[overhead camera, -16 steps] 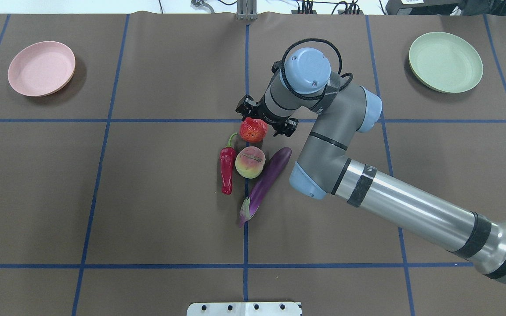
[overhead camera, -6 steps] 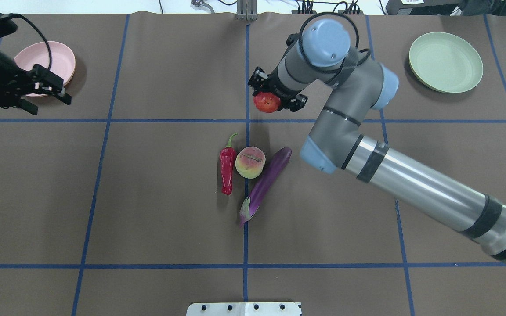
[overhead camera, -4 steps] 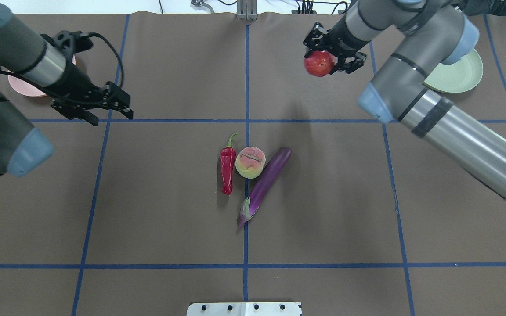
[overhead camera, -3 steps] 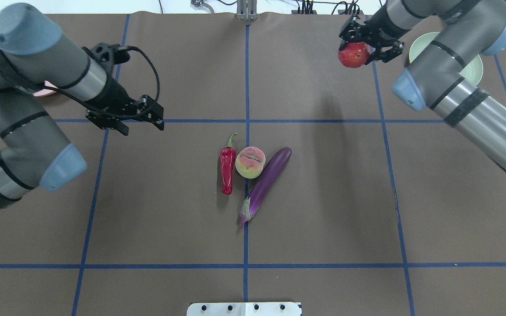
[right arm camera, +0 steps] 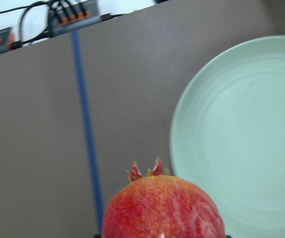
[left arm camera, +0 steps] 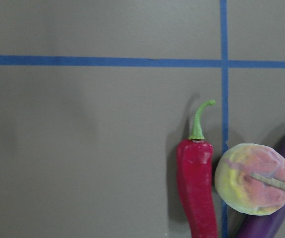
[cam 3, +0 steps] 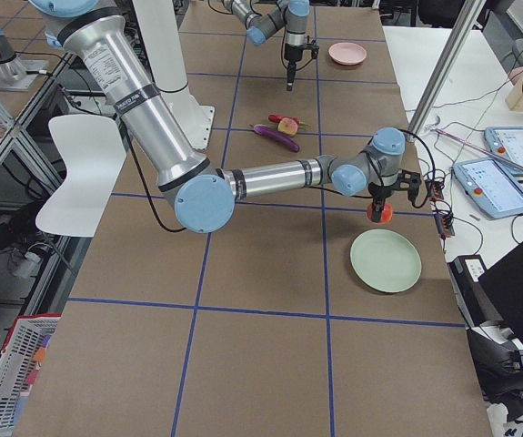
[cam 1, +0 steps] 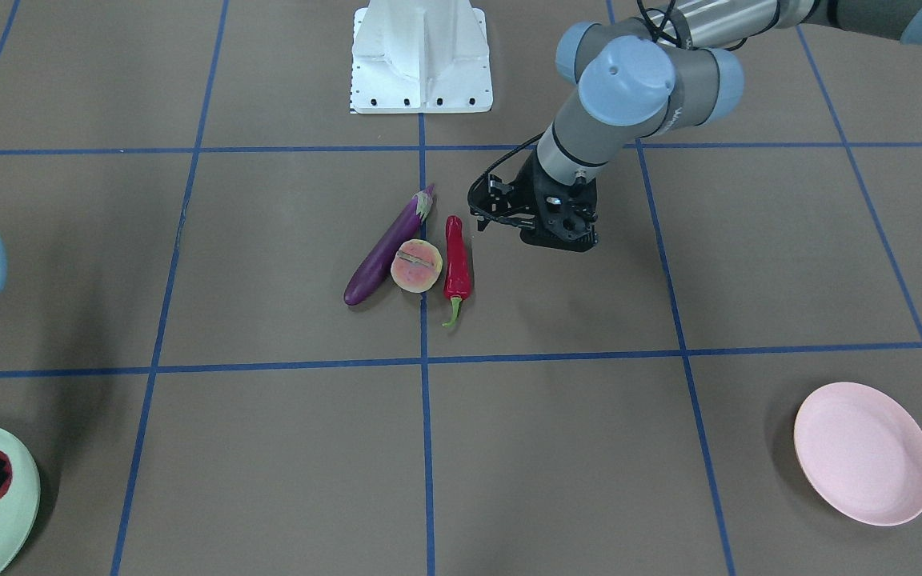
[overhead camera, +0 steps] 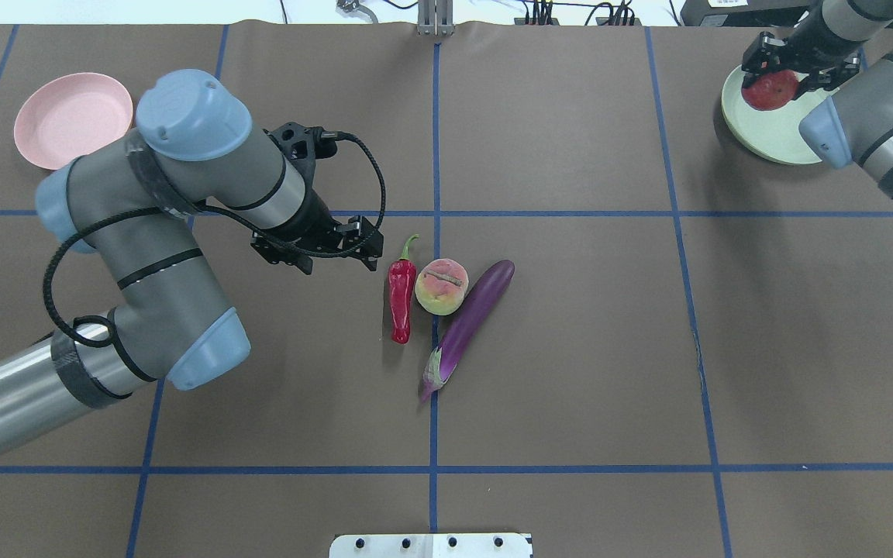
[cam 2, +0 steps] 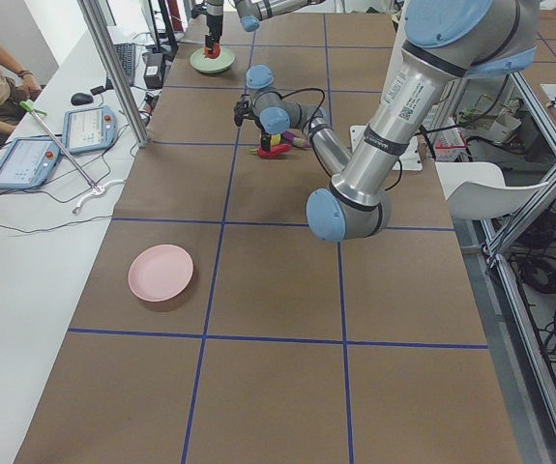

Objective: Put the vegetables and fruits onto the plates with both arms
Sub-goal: 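Carry pomegranate to green plate while left gripper reaches for chili, then release pomegranate on green plate while left gripper grasps red chili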

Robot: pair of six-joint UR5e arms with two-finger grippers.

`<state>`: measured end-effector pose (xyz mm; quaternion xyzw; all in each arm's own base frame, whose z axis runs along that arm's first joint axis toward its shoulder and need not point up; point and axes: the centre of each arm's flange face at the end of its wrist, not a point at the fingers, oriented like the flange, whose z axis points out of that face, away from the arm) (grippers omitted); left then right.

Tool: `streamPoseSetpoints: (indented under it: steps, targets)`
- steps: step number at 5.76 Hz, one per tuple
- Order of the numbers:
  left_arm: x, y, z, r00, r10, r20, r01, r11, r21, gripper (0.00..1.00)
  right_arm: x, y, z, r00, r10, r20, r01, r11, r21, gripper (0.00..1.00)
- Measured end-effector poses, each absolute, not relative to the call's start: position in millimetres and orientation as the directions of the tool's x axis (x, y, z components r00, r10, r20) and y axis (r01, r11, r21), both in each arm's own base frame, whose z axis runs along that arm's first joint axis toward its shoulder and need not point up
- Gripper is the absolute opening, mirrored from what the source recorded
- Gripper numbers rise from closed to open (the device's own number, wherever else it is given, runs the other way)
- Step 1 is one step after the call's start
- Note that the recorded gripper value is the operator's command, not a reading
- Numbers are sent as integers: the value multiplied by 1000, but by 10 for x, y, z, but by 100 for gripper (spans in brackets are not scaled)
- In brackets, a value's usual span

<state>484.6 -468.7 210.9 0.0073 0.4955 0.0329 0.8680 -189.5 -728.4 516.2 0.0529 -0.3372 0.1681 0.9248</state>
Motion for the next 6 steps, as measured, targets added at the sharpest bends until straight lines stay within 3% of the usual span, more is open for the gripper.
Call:
streamPoseSetpoints:
  steps: [1,2,6]
  targets:
    - [5042,-4610,2067,523,82,-848,-52,997,64,97,-1810,-7323,5429,764,297,573,-370,929,13,46]
    - [5217,-4544,2084,542,94,-835,-53,996,78,97,-1808,-7318,5605,790,306,531,-376,926,26,99]
    - [5847,-4383,2049,583,124,-803,-87,992,90,93,-1958,-7271,5271,764,256,593,-342,939,34,100]
